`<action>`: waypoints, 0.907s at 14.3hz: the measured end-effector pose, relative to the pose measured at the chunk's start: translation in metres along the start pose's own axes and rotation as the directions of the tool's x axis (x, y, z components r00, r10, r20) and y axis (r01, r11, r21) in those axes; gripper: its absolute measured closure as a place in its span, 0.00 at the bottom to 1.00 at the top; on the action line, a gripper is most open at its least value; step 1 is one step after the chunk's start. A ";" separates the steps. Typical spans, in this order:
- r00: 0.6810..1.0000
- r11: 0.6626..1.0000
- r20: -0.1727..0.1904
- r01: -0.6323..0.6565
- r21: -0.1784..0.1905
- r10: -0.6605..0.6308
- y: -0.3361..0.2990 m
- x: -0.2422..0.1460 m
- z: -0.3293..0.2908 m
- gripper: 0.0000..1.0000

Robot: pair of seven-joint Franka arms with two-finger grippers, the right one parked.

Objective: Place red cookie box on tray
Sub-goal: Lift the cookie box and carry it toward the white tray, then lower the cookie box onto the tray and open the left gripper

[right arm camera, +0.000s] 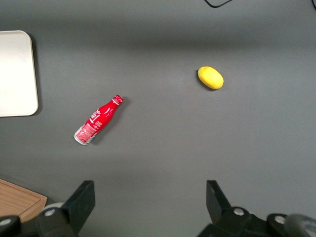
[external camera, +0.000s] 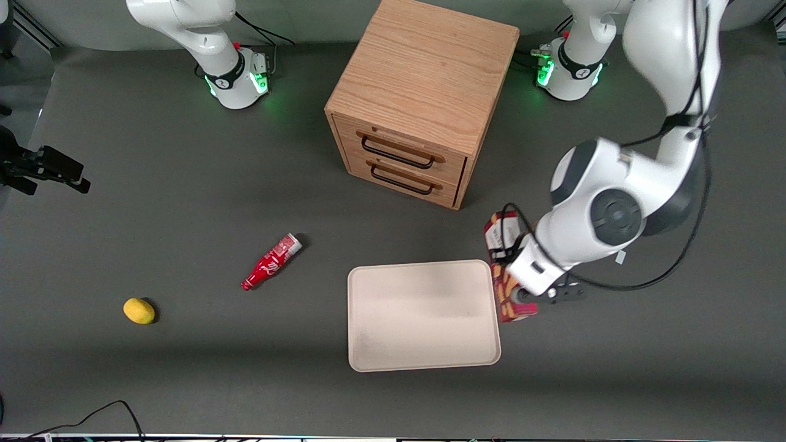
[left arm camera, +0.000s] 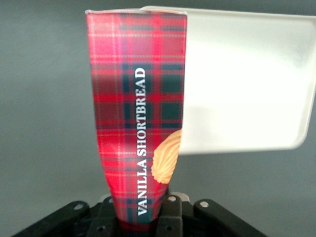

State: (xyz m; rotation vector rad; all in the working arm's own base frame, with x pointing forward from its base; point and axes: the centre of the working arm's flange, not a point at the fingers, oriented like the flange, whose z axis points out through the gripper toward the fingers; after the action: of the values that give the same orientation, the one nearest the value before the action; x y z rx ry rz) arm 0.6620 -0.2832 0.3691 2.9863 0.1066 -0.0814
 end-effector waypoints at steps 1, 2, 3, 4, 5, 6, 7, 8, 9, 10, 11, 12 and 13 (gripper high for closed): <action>1.000 1.000 -0.027 0.000 0.011 0.001 0.003 0.006 0.026 0.74; 0.999 0.999 -0.051 0.006 0.036 -0.004 0.006 0.010 0.051 0.74; 0.997 0.998 -0.072 0.015 0.060 -0.011 0.009 0.012 0.073 0.74; 0.996 0.997 -0.092 0.024 0.072 -0.017 0.012 0.013 0.091 0.74; 0.995 0.997 -0.100 0.027 0.075 -0.019 0.014 0.013 0.105 0.74; 0.995 0.997 -0.100 0.028 0.078 -0.020 0.014 0.013 0.116 0.74; 0.995 0.997 -0.100 0.027 0.078 -0.019 0.014 0.014 0.122 0.74; 0.994 0.997 -0.105 0.027 0.074 -0.020 0.013 0.015 0.124 0.74; 0.994 0.997 -0.107 0.028 0.073 -0.020 0.012 0.015 0.125 0.74; 0.994 0.997 -0.108 0.028 0.075 -0.020 0.012 0.016 0.125 0.74; 0.994 0.996 -0.112 0.024 0.080 -0.015 0.012 0.016 0.125 0.74; 0.993 0.996 -0.117 0.016 0.091 -0.005 0.011 0.016 0.125 0.74; 0.993 0.995 -0.120 0.011 0.099 0.001 0.011 0.016 0.126 0.74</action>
State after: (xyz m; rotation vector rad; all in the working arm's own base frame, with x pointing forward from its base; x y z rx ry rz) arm 0.6729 -0.3120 0.2449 3.0891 0.1268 0.0954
